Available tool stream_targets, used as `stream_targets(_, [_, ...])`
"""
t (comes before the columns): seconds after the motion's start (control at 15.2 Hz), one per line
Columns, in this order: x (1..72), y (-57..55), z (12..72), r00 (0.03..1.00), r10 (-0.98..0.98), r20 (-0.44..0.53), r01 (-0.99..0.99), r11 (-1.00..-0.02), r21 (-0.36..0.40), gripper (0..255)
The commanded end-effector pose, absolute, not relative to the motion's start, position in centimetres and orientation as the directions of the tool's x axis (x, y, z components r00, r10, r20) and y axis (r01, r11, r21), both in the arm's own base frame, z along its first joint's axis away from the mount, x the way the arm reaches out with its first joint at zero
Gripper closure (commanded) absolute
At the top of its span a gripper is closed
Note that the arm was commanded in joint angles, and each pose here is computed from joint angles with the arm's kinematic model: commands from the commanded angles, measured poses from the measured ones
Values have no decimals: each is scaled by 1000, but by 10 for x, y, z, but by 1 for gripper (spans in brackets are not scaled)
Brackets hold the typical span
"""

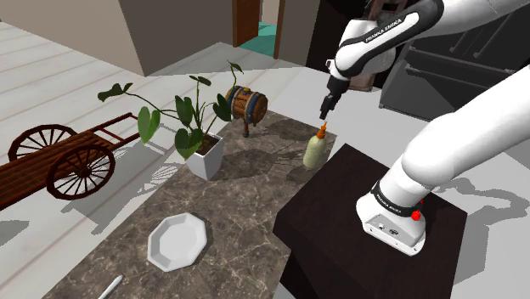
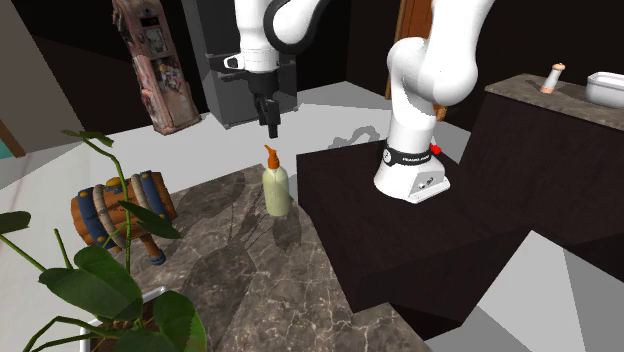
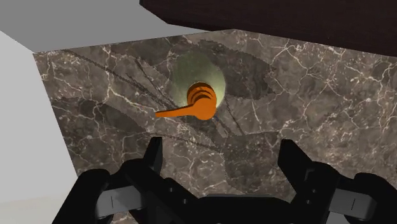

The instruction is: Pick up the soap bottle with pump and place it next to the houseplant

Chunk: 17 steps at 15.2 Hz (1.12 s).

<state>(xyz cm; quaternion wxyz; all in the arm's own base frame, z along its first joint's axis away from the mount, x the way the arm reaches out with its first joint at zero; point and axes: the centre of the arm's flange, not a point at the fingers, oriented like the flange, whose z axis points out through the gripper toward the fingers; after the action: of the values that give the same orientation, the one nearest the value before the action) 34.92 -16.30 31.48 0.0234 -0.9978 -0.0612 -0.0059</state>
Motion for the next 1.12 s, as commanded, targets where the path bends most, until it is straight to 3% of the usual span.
stream_targets(0.0, [349,-177,291,992,123,5,123,-991,-48,0])
stream_targets(0.59, [350,-188,232,992,123,-5,123,-991,-51,0])
stream_targets(1.06, [350,-188,229,992,123,-5,123,-991,-51,0])
